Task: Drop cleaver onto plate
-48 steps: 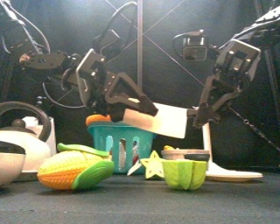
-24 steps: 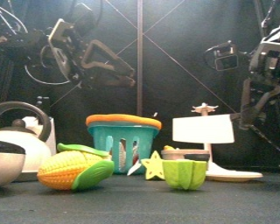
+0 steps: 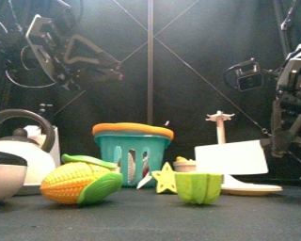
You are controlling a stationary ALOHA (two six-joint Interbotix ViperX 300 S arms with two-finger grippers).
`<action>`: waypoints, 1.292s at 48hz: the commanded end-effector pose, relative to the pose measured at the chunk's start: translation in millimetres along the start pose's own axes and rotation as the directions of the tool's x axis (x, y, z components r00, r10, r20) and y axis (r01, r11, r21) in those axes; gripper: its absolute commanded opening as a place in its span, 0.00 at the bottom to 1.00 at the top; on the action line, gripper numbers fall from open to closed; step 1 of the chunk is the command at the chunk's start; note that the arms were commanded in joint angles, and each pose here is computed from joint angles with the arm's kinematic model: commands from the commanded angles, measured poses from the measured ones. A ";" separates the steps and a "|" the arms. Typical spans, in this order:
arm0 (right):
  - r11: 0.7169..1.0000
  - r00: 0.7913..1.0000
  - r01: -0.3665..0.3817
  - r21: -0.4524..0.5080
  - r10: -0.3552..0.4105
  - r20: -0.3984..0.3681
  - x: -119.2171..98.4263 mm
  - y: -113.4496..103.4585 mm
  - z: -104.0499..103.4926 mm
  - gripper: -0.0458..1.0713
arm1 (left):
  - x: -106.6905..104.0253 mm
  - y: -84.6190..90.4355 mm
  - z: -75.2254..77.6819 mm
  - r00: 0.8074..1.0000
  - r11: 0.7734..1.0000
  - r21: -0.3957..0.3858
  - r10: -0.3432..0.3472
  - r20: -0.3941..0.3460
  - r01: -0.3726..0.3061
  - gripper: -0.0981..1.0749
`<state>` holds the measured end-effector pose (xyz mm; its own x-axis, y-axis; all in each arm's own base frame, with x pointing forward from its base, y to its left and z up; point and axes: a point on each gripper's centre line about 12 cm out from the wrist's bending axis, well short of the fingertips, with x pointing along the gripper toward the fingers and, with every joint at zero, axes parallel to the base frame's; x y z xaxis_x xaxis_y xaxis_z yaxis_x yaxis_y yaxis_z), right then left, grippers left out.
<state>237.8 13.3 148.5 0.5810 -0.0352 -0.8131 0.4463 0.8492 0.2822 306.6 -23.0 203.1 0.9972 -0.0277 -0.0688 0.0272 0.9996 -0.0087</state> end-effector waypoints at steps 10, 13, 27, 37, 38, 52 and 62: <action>0.999 1.000 0.019 0.026 -0.019 0.012 2.9 -6.1 7.4 0.47 | 2.5 1.7 5.2 1.000 1.000 -0.009 0.011 0.021 -0.011 0.74; 0.999 1.000 0.022 0.031 -0.022 0.014 3.1 -7.6 7.8 0.54 | 2.7 1.9 4.7 1.000 1.000 -0.011 0.013 0.019 -0.013 0.74; 0.999 1.000 0.023 0.031 -0.024 0.013 2.8 -7.8 7.8 0.78 | 3.6 2.3 1.8 1.000 1.000 -0.012 0.016 0.010 -0.016 0.74; 0.999 0.999 0.048 0.025 -0.048 0.000 0.3 -10.0 7.5 0.83 | 3.8 2.7 1.4 1.000 1.000 -0.014 0.018 0.008 -0.018 0.74; 0.998 0.999 0.050 0.024 -0.050 0.001 -0.1 -10.1 7.9 0.83 | 3.8 2.7 1.4 1.000 1.000 -0.014 0.018 0.008 -0.018 0.74; 1.000 0.997 0.011 0.009 -0.011 0.071 -14.5 -6.2 17.3 0.84 | 4.2 3.2 -1.3 1.000 1.000 -0.013 0.020 0.001 -0.020 0.74; 1.000 0.997 0.025 -0.006 -0.025 0.072 -13.3 -9.8 16.2 0.83 | 4.5 3.2 -0.8 1.000 1.000 -0.013 0.020 0.002 -0.020 0.74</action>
<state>233.5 -1.5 159.3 0.5987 -0.0890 -0.7960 0.4635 0.8490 0.2537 308.4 -20.3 195.9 0.9956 -0.0103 -0.0926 0.0086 0.9998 -0.0190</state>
